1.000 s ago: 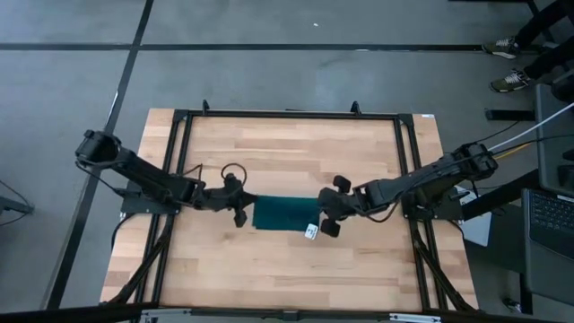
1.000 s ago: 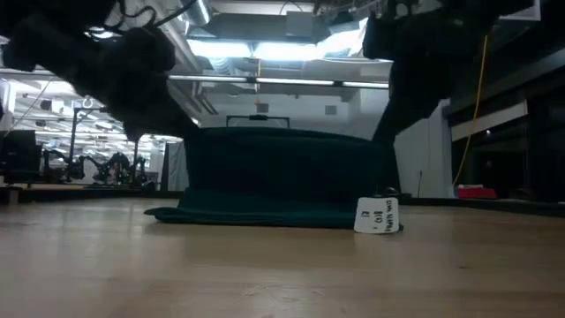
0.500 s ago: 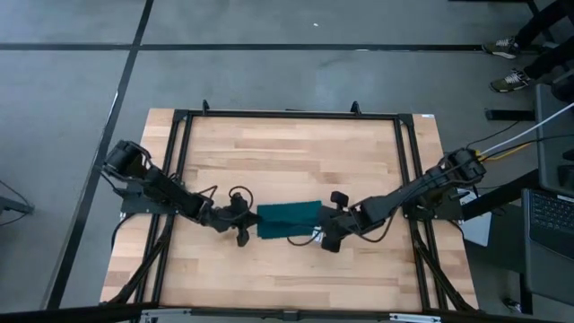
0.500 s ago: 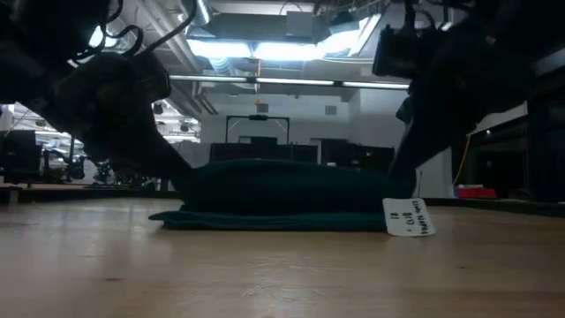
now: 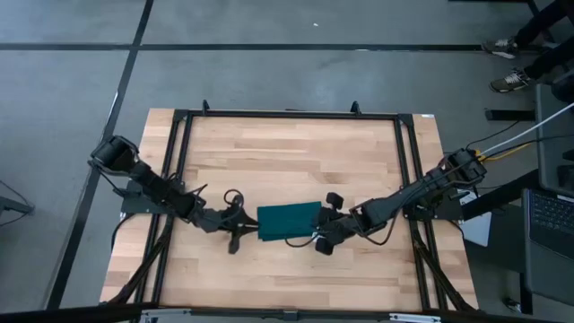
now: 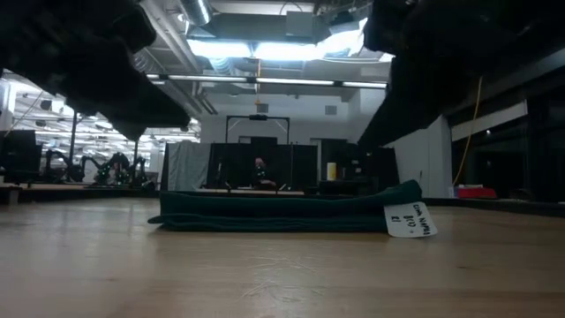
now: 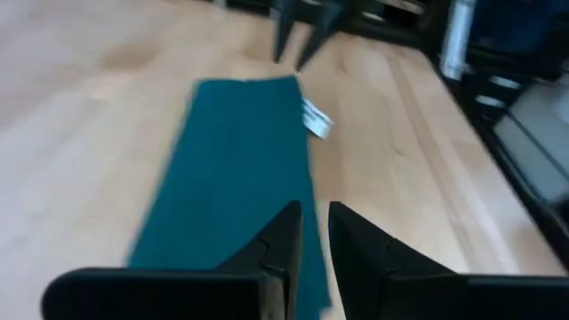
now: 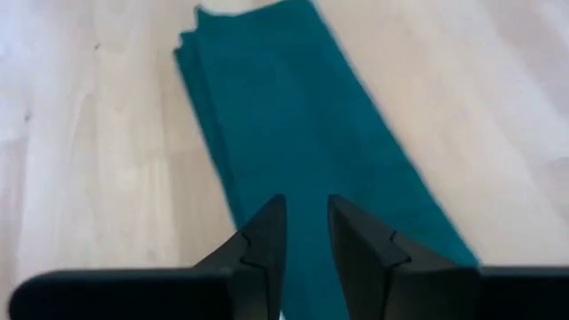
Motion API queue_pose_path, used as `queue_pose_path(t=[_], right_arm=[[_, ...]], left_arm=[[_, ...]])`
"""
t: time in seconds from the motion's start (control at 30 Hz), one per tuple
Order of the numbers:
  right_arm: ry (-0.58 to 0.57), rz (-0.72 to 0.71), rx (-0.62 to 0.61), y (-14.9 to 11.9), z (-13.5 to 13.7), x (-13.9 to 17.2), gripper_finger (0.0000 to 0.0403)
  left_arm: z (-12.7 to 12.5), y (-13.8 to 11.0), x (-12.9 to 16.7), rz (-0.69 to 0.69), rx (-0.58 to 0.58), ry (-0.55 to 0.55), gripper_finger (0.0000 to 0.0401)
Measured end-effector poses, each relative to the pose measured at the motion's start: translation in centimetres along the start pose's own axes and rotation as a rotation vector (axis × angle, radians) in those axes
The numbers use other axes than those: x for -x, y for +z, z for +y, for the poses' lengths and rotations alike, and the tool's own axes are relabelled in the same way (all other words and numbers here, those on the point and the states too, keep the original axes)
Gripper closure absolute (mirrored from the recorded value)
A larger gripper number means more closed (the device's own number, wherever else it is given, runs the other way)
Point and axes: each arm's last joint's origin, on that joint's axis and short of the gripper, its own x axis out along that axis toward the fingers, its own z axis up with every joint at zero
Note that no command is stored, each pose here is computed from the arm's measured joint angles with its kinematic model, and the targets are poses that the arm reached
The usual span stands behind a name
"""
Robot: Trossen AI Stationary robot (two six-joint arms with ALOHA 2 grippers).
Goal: Fold microfiber towels
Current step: Return to Home Position
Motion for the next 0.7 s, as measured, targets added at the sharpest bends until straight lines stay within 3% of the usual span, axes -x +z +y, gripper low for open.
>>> queue_pose_path(t=[0.1, 0.2, 0.3, 0.5, 0.7], right_arm=[[-0.070, -0.057, -0.014, -0.7, 0.1, 0.2, 0.0313], [-0.151, -0.106, -0.073, -3.5, -0.5, 0.4, 0.0323], [-0.191, -0.285, -0.155, -5.8, -0.6, 2.2, 0.0344], [-0.140, -0.508, -0.167, -9.7, -2.2, 7.1, 0.0389], [-0.030, -0.624, -0.121, -11.8, -6.0, 11.3, 0.0392]], left_arm=[[0.0, 0.0, 0.2, -0.052, 0.001, 0.104, 0.0356], [0.1, -0.2, 0.6, -0.106, -0.013, 0.207, 0.0369], [0.5, -0.9, 1.7, -0.165, -0.018, 0.235, 0.0382], [4.5, -2.3, 5.0, -0.286, 0.019, 0.066, 0.0399], [9.4, -0.5, 4.0, -0.247, -0.034, -0.117, 0.0397]])
